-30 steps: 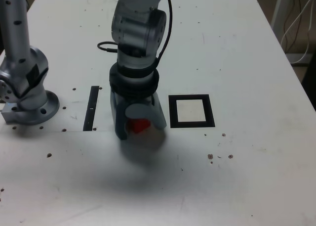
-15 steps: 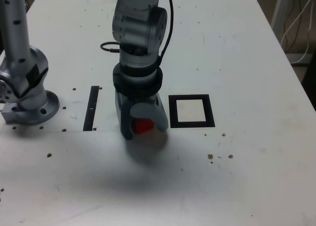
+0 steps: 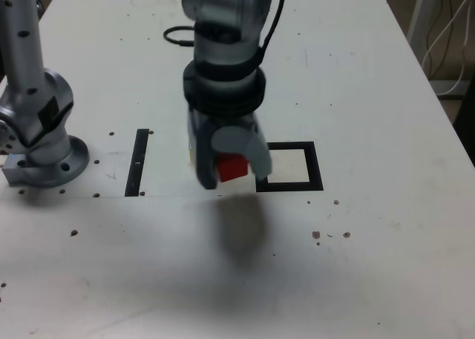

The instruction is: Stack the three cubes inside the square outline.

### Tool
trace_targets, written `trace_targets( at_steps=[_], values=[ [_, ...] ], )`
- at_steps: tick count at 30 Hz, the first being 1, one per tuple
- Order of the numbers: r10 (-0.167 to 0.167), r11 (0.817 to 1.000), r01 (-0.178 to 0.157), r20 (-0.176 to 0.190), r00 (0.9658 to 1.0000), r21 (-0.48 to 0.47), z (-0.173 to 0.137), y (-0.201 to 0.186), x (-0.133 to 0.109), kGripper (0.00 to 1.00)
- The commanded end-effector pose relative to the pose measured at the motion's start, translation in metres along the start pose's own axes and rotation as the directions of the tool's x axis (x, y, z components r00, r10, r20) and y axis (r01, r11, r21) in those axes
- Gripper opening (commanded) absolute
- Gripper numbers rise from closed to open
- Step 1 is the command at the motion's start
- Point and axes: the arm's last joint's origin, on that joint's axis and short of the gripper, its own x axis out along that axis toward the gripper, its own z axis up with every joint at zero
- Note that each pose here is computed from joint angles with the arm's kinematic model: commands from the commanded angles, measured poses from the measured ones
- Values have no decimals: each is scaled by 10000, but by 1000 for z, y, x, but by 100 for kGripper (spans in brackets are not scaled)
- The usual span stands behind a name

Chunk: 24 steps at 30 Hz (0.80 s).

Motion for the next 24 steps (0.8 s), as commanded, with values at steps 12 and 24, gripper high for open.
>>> trace_targets(
  at_steps=[12, 24],
  values=[
    [380, 9846, -374, 0, 9993, 1710, 40, 7, 13, 25],
    [591, 9832, -595, 74, 9982, 1726, 62, 24, 26, 25]
  ],
)
